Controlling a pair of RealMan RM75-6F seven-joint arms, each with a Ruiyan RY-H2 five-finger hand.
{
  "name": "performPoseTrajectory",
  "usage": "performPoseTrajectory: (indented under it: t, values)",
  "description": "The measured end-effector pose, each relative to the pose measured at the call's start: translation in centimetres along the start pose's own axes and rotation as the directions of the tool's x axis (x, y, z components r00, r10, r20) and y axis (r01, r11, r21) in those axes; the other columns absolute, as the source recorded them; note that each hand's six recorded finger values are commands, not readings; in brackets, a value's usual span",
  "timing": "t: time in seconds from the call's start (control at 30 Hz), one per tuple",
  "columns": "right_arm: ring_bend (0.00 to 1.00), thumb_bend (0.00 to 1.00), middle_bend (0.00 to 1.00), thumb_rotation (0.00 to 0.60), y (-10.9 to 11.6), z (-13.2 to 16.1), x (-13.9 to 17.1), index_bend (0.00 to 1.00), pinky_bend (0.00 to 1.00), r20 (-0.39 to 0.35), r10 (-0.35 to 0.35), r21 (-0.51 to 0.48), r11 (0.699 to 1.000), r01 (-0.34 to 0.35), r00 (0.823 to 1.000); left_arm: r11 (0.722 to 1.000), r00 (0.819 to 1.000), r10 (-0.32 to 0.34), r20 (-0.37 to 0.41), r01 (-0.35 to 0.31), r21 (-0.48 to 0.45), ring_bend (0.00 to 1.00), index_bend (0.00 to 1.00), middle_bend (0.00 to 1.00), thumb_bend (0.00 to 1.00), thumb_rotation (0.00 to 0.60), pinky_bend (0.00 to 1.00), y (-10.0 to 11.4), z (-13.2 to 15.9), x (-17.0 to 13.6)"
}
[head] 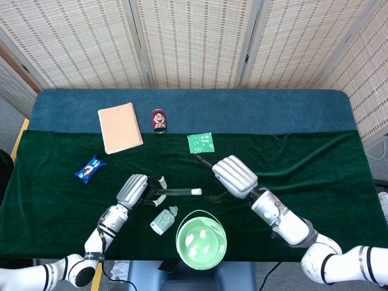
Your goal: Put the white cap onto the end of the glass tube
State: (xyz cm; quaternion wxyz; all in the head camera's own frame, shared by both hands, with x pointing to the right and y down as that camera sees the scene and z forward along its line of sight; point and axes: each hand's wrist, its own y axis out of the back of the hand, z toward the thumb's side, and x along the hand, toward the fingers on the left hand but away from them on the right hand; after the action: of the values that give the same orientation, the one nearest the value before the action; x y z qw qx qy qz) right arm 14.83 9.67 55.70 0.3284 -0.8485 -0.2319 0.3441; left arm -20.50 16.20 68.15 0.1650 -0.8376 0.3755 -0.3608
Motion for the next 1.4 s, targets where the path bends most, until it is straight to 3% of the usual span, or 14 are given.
performPoseTrajectory:
  t: [0.3, 0.63, 0.73, 0.83, 0.97, 1.03, 1.1, 1.2, 1.3, 1.4]
  values:
    - [1.00, 0.15, 0.95, 0.600, 0.9, -5.0, 2.9, 0.00, 1.00, 0.132, -0.035, 0.021, 0.999, 0.032, 0.991, 0.993, 0.995, -0.013, -0.094, 0.024, 0.119, 0.89, 0.67, 0.94, 0.51, 0.600, 0.91, -0.1, -4.1, 0.9]
    - [1.00, 0.15, 0.95, 0.600, 0.8, -9.3, 5.5, 0.00, 1.00, 0.246, -0.057, 0.026, 0.998, 0.052, 0.968, 0.978, 0.991, -0.018, -0.133, 0.045, 0.203, 0.88, 0.66, 0.94, 0.51, 0.600, 0.91, -1.8, -6.0, 2.3]
    - [1.00, 0.15, 0.95, 0.600, 0.7, -10.2, 6.1, 0.00, 1.00, 0.268, -0.061, 0.021, 0.998, 0.057, 0.961, 0.969, 0.990, -0.022, -0.141, 0.056, 0.242, 0.87, 0.59, 0.94, 0.51, 0.600, 0.91, -2.2, -6.4, 2.6]
    - [1.00, 0.15, 0.95, 0.600, 0.2, -11.0, 6.5, 0.00, 1.00, 0.290, -0.058, 0.020, 0.998, 0.054, 0.955, 0.959, 0.987, -0.036, -0.159, 0.079, 0.271, 0.82, 0.40, 0.92, 0.48, 0.600, 0.91, -2.6, -6.6, 2.6]
    - [1.00, 0.15, 0.95, 0.600, -0.5, -12.2, 7.3, 0.00, 1.00, 0.320, -0.052, 0.013, 0.999, 0.051, 0.946, 0.954, 0.983, -0.042, -0.181, 0.093, 0.285, 0.68, 0.21, 0.75, 0.41, 0.600, 0.90, -2.7, -6.5, 2.4]
    - [1.00, 0.15, 0.95, 0.600, -0.7, -12.8, 7.8, 0.00, 1.00, 0.338, -0.058, 0.015, 0.998, 0.056, 0.939, 0.954, 0.982, -0.039, -0.184, 0.092, 0.284, 0.59, 0.15, 0.63, 0.40, 0.600, 0.86, -2.5, -6.4, 2.3]
    - [1.00, 0.15, 0.95, 0.600, -0.7, -13.4, 8.4, 0.00, 1.00, 0.355, -0.067, 0.020, 0.998, 0.064, 0.933, 0.954, 0.982, -0.034, -0.187, 0.088, 0.286, 0.46, 0.11, 0.48, 0.39, 0.600, 0.73, -2.0, -6.3, 2.0]
    - [1.00, 0.15, 0.93, 0.600, -0.5, -14.3, 9.4, 0.00, 1.00, 0.382, -0.085, 0.031, 0.996, 0.079, 0.920, 0.954, 0.981, -0.020, -0.191, 0.076, 0.290, 0.30, 0.09, 0.34, 0.39, 0.600, 0.52, -1.0, -6.3, 1.4]
    - [0.99, 0.15, 0.82, 0.600, -0.1, -15.1, 10.9, 0.00, 1.00, 0.413, -0.107, 0.053, 0.994, 0.094, 0.904, 0.952, 0.980, 0.011, -0.198, 0.050, 0.302, 0.22, 0.09, 0.27, 0.38, 0.600, 0.37, 0.7, -6.5, 0.5]
    - [0.85, 0.15, 0.64, 0.600, 0.5, -15.8, 12.3, 0.04, 0.88, 0.440, -0.142, 0.081, 0.990, 0.118, 0.887, 0.946, 0.978, 0.051, -0.205, 0.018, 0.323, 0.19, 0.10, 0.26, 0.39, 0.600, 0.28, 2.7, -6.8, -0.7]
